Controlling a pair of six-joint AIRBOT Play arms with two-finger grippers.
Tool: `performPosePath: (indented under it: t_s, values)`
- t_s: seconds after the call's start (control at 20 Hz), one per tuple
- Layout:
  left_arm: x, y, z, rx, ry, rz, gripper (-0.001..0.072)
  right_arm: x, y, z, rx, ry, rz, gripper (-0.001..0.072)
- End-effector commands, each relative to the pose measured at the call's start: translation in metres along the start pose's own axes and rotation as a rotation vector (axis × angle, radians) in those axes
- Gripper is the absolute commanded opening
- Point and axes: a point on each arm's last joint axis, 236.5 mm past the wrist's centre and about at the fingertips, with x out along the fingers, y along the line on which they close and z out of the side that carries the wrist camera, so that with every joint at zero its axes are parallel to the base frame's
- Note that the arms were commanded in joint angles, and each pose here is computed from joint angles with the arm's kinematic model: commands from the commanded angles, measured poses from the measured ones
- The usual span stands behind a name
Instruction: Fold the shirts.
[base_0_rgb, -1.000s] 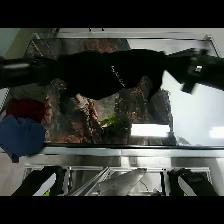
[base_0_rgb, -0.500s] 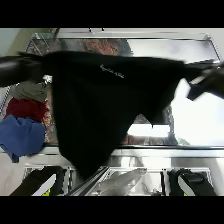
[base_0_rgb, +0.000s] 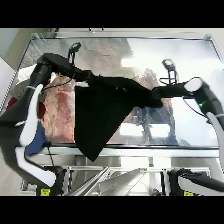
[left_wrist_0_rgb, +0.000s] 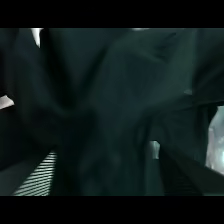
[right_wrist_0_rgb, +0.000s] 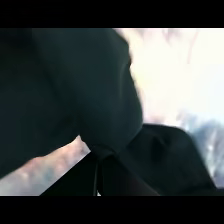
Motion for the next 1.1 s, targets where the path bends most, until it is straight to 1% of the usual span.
performPosePath:
  t_s: [0.0, 0.15, 0.3, 0.4, 0.55, 0.65, 0.8, 0.9, 1.05]
  values:
    - [0.015, 0.021, -0.019, -0.122, 0.157, -0.058, 0.0702, 0.041, -0.039, -0.025, 0.066, 0.072, -0.04, 0.0017]
    - [-0.01, 0.017, -0.051, -0.22, 0.292, -0.083, 0.0702, 0.023, -0.075, -0.009, 0.116, 0.003, -0.096, 0.0017]
    - [-0.018, -0.002, -0.116, -0.3, 0.443, -0.105, 0.0702, -0.013, -0.127, 0.005, 0.194, -0.066, -0.158, 0.0017]
    - [-0.019, -0.019, -0.167, -0.351, 0.518, -0.113, 0.0702, -0.039, -0.165, -0.002, 0.27, -0.091, -0.198, 0.0017]
    - [-0.02, -0.033, -0.228, -0.429, 0.568, -0.116, 0.0702, -0.073, -0.212, -0.033, 0.426, -0.09, -0.231, 0.0016]
    - [-0.014, -0.043, -0.25, -0.485, 0.539, -0.124, 0.0702, -0.086, -0.223, -0.057, 0.497, -0.056, -0.214, 0.0016]
    - [0.003, -0.078, -0.267, -0.516, 0.501, -0.187, 0.0702, -0.087, -0.224, -0.074, 0.536, -0.029, -0.198, 0.0016]
    - [0.017, -0.105, -0.29, -0.484, 0.537, -0.195, 0.0702, -0.085, -0.222, -0.073, 0.541, -0.032, -0.188, 0.0016]
    - [0.043, -0.129, -0.32, -0.42, 0.557, -0.141, 0.0701, -0.081, -0.215, -0.065, 0.541, -0.048, -0.163, 0.0016]
